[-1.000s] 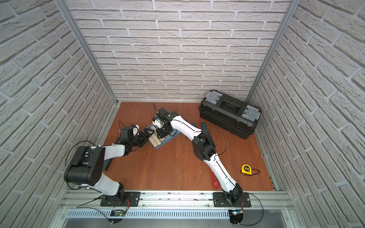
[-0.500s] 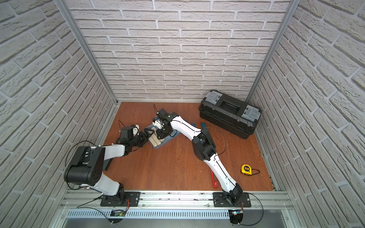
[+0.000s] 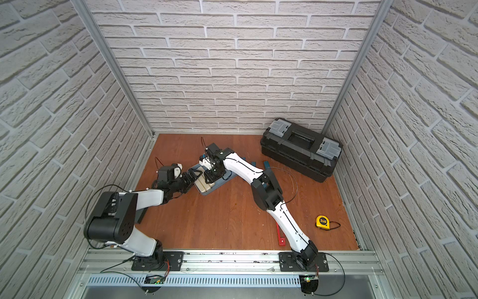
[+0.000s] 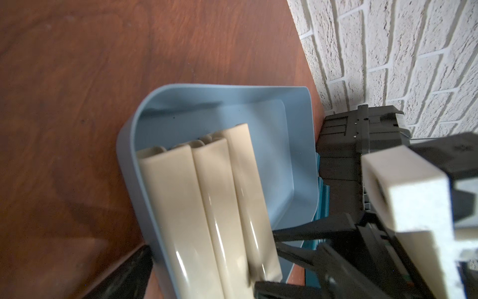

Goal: Put the pruning pliers into the storage box
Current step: Place the pruning pliers in the storage box.

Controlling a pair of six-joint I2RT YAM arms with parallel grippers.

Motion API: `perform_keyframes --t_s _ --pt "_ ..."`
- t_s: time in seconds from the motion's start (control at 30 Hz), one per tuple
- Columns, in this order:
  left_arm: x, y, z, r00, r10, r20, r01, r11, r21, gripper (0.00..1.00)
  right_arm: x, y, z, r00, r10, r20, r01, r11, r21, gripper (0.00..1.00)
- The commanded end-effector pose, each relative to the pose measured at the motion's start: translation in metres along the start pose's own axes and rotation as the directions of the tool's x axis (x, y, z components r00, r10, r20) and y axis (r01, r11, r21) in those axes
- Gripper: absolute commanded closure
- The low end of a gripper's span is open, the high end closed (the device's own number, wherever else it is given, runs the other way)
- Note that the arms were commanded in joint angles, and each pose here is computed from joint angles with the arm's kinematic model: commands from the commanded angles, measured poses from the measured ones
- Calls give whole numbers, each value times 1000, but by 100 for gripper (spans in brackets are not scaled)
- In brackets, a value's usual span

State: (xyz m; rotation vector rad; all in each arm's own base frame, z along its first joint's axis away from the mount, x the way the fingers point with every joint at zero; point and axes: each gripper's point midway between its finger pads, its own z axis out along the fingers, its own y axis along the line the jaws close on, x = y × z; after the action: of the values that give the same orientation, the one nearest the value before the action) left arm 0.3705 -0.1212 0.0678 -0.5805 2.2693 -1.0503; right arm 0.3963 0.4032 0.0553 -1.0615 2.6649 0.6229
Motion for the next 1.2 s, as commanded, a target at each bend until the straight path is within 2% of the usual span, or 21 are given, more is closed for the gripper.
perform_keyframes --t_s 0.0,0.3,0.93,1.17 --pt "-5 -22 -1 998 55 13 -56 997 62 2 -3 20 -1 999 -45 17 46 997 -59 57" --pt "-6 -23 -1 998 57 12 -58 996 65 2 -6 23 -10 997 -71 41 73 996 -55 48" --pt "-4 -30 0 998 69 10 -70 995 75 2 -16 26 -32 991 -103 91 106 994 -28 46" --pt "-2 -31 -4 997 74 11 -74 995 73 2 -13 23 -32 992 -105 75 107 994 -16 45"
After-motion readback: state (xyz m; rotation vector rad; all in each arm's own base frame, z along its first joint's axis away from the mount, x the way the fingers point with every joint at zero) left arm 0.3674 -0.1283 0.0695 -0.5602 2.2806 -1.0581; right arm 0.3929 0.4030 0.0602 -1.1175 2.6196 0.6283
